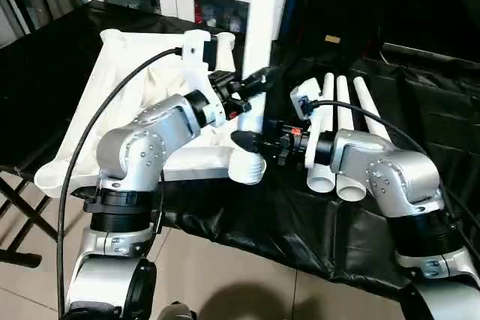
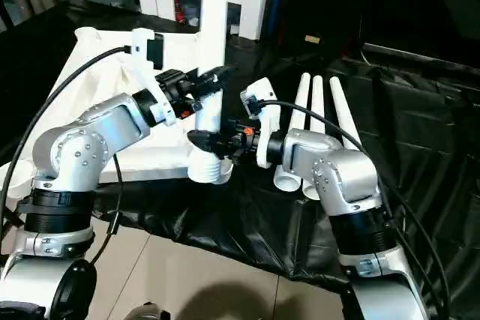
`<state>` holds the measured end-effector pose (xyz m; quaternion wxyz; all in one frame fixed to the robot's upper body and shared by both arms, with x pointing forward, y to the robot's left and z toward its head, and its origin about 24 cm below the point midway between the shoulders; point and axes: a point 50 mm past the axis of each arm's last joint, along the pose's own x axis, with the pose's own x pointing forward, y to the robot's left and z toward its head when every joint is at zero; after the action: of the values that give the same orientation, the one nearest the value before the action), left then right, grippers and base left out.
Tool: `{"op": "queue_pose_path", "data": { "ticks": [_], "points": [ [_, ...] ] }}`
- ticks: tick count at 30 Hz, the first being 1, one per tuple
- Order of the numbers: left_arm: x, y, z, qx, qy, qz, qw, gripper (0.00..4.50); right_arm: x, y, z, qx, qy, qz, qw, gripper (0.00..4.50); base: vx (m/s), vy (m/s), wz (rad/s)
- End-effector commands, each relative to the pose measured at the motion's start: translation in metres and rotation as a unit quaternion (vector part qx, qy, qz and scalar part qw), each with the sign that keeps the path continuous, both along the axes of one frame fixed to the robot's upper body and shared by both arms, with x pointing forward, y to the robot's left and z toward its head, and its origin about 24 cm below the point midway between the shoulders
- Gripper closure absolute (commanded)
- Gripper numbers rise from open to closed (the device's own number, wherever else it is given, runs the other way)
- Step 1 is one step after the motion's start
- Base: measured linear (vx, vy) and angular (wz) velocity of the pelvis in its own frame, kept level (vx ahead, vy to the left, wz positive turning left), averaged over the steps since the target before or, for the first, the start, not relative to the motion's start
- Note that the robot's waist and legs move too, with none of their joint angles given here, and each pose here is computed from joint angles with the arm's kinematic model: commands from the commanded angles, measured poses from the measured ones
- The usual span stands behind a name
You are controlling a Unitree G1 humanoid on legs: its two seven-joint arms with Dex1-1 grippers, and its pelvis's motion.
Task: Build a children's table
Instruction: Pick table leg
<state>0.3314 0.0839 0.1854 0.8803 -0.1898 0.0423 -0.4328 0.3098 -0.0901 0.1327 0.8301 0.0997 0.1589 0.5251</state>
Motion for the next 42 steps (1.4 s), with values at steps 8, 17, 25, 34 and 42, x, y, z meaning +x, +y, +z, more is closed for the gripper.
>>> {"op": "queue_pose_path", "data": {
  "ticks": [8,17,25,34,42],
  "points": [
    [-0.011,-0.010,0.008,0.008,-0.035,-0.058,0.998,2.64,0.001,0.002,-0.002,0.002,0.022,0.023,0.999,1.75,0.000,0.000,0.00],
    [-0.012,-0.010,0.008,0.007,-0.033,-0.070,0.997,2.64,0.001,0.002,-0.002,0.013,0.028,0.024,0.999,2.48,0.000,0.000,0.00],
    [-0.008,-0.006,0.007,0.018,-0.035,-0.050,0.998,2.08,0.001,0.003,-0.003,0.020,0.025,0.020,0.999,2.57,0.000,0.000,0.00],
    [-0.004,0.007,0.010,0.041,-0.126,0.010,0.991,1.73,0.011,0.004,-0.005,0.034,-0.009,-0.053,0.998,2.57,0.000,0.000,0.00],
    [0.005,0.053,-0.022,0.218,-0.167,0.022,0.961,1.73,0.027,-0.005,-0.017,-0.001,-0.065,-0.170,0.983,2.58,0.000,0.000,0.00]
  ]
}}
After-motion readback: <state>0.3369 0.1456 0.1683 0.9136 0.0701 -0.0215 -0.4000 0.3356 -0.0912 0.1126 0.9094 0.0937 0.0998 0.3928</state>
